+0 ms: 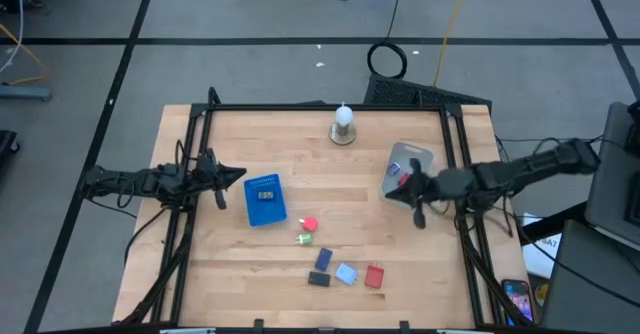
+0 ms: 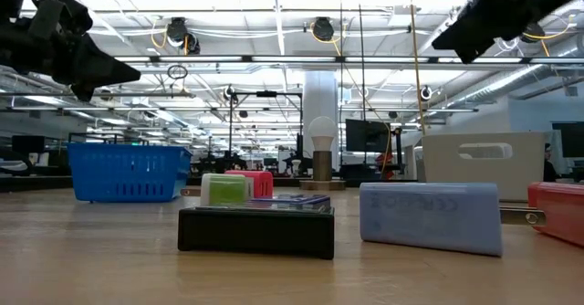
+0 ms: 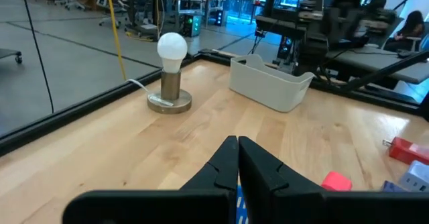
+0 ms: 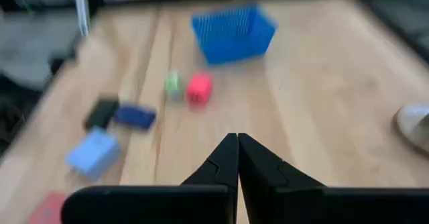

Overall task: Pick & Place Office items
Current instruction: Put the red charger adapter into the gray bin

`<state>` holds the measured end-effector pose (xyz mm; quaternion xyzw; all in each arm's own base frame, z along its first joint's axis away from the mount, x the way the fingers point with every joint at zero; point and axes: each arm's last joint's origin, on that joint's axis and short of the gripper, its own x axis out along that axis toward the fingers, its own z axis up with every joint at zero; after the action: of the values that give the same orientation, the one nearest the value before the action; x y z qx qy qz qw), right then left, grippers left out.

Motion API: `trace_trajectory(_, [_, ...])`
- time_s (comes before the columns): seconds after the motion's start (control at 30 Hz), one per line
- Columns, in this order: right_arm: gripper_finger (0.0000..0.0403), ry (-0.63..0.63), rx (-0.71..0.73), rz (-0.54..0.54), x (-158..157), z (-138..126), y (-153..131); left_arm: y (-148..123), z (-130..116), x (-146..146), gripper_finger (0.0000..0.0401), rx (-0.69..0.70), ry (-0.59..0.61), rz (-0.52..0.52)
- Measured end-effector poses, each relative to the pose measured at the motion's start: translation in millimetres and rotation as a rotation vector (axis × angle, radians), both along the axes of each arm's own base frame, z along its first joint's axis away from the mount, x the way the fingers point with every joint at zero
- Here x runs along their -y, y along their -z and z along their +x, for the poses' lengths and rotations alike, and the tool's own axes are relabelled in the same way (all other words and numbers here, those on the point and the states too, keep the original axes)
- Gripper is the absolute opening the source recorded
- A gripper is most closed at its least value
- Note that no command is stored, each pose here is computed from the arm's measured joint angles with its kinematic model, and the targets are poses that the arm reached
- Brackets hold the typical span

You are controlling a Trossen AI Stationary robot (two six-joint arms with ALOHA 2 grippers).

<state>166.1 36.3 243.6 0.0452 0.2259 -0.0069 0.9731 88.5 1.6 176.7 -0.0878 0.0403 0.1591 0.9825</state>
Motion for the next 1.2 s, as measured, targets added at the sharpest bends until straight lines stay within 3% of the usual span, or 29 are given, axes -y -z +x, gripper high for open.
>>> trace_trajectory(0.2, [0.0000,-0.065,-0.173,0.001,-52.1,41.2,-17.0,0.4,0.0,0.0,0.0012,0.006,-0.003,-0.032])
trace_trajectory(0.37, [0.0026,-0.123,-0.273,0.070,-90.2,65.9,-6.6,3.0,-0.4,0.0,0.0020,-0.018,-0.004,-0.040])
trace_trajectory(0.53, [0.0116,-0.118,-0.429,0.231,-112.0,84.4,13.6,4.2,-0.5,0.2,0.0011,-0.026,0.001,-0.056])
trace_trajectory(0.73, [0.0253,-0.092,-0.565,0.336,-121.5,95.0,39.2,4.3,-0.5,0.2,0.0007,-0.025,0.001,-0.062])
trace_trajectory(0.83, [0.0298,-0.059,-0.579,0.364,-124.9,95.8,43.8,4.3,-0.5,0.2,0.0017,-0.024,0.000,-0.065])
trace_trajectory(1.0, [0.0313,-0.075,-0.567,0.355,-138.5,90.4,39.5,4.3,-0.5,0.2,0.0017,-0.023,0.000,-0.065])
trace_trajectory(1.2, [0.0295,-0.133,-0.522,0.282,-170.1,90.8,21.4,4.2,-0.5,0.2,0.0003,-0.023,0.000,-0.066])
